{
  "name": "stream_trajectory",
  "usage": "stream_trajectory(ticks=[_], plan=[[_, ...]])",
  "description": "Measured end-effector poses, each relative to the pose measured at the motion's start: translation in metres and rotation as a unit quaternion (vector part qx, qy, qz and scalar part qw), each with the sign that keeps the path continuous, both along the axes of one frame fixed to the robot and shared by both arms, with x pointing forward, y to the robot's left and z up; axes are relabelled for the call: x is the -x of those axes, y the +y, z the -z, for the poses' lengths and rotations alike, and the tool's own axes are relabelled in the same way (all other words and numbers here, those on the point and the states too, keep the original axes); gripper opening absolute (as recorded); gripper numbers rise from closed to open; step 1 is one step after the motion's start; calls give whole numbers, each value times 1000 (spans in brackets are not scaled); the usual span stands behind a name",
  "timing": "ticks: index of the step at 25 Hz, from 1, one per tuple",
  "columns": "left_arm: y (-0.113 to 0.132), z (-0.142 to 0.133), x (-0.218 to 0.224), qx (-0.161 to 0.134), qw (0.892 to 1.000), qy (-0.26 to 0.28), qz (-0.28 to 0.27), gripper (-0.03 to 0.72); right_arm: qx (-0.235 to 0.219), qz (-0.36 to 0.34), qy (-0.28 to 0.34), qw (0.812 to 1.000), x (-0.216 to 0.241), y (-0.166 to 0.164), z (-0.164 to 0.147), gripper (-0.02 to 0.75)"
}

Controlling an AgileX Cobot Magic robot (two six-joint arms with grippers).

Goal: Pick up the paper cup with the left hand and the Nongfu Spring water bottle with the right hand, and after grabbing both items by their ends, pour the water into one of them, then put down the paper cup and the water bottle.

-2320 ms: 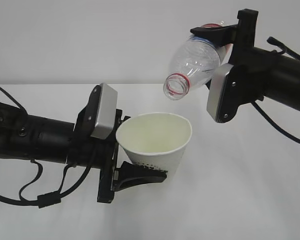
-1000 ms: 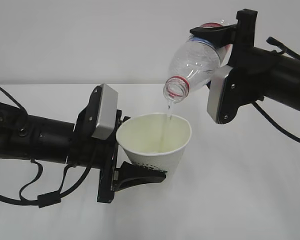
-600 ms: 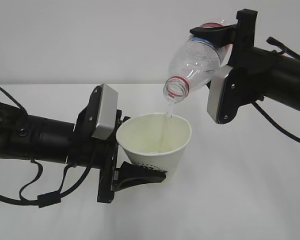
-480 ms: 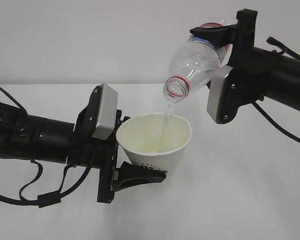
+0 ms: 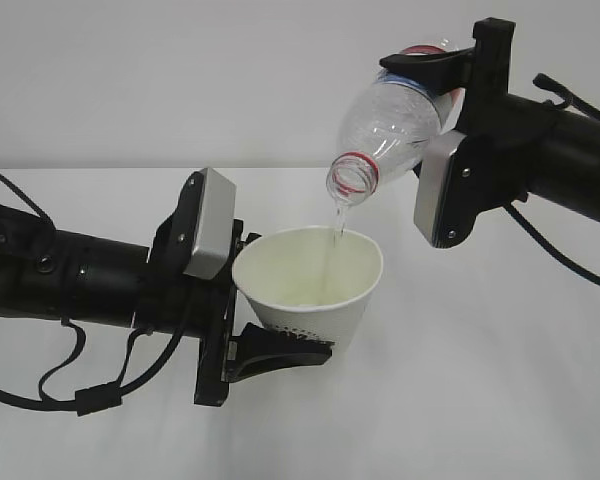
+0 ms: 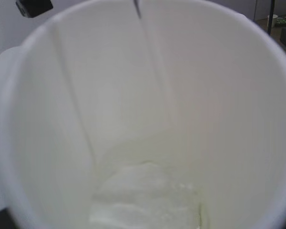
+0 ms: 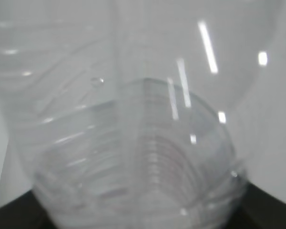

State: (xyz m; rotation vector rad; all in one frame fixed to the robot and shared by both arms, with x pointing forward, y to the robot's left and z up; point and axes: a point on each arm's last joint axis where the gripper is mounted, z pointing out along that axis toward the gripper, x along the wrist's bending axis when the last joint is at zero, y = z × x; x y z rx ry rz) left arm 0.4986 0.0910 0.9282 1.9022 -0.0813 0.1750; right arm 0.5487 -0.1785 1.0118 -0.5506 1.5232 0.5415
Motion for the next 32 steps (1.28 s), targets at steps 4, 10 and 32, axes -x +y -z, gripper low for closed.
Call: stream_trajectory(ticks=[4, 10, 32], plan=[[0, 0, 0, 0, 1000, 0, 0, 498, 0, 0, 0, 1000, 0, 0, 0, 479], [-5, 0, 4, -1, 1000, 0, 10, 498, 0, 0, 0, 1000, 0, 0, 0, 479], [-6, 1, 5, -5, 1000, -1, 10, 498, 1, 0, -1, 1000, 0, 0, 0, 479]])
